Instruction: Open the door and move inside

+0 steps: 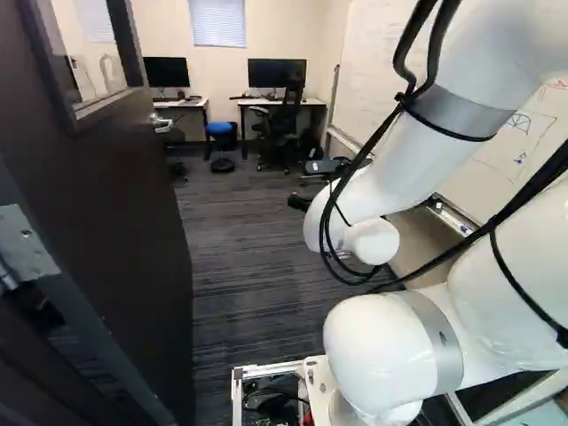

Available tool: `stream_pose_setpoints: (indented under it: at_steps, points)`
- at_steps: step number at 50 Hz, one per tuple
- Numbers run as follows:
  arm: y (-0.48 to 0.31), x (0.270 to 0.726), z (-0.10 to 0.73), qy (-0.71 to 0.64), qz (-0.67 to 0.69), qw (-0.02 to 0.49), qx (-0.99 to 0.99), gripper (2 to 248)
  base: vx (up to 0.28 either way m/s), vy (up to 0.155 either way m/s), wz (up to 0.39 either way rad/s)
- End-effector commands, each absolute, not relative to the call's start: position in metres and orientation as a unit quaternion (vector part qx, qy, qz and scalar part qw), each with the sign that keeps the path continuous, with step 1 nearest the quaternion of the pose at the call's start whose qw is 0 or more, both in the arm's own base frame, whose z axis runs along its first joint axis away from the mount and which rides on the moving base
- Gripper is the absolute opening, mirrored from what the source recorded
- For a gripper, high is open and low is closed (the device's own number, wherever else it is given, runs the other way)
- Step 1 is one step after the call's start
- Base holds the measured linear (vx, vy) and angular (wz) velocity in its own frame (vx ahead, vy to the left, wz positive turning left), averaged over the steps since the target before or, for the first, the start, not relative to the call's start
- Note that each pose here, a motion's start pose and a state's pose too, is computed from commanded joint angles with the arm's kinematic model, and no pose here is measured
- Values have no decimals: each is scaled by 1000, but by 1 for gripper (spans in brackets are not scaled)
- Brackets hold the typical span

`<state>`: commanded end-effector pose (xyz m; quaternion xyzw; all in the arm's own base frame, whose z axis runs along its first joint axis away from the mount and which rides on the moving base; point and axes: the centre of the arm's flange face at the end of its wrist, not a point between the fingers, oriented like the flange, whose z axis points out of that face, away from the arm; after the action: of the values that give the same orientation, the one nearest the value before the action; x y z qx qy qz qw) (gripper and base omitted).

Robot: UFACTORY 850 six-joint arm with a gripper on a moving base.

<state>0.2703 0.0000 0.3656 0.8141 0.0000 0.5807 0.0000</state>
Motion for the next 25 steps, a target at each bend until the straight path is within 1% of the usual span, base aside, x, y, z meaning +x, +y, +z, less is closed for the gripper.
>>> stream_pose_setpoints:
  at_steps: [9,25]
  points:
    - [0,270,366,0,581,0,814,247,240,-30,-14]
    - [0,270,366,0,581,0,814,247,266,7,-10]
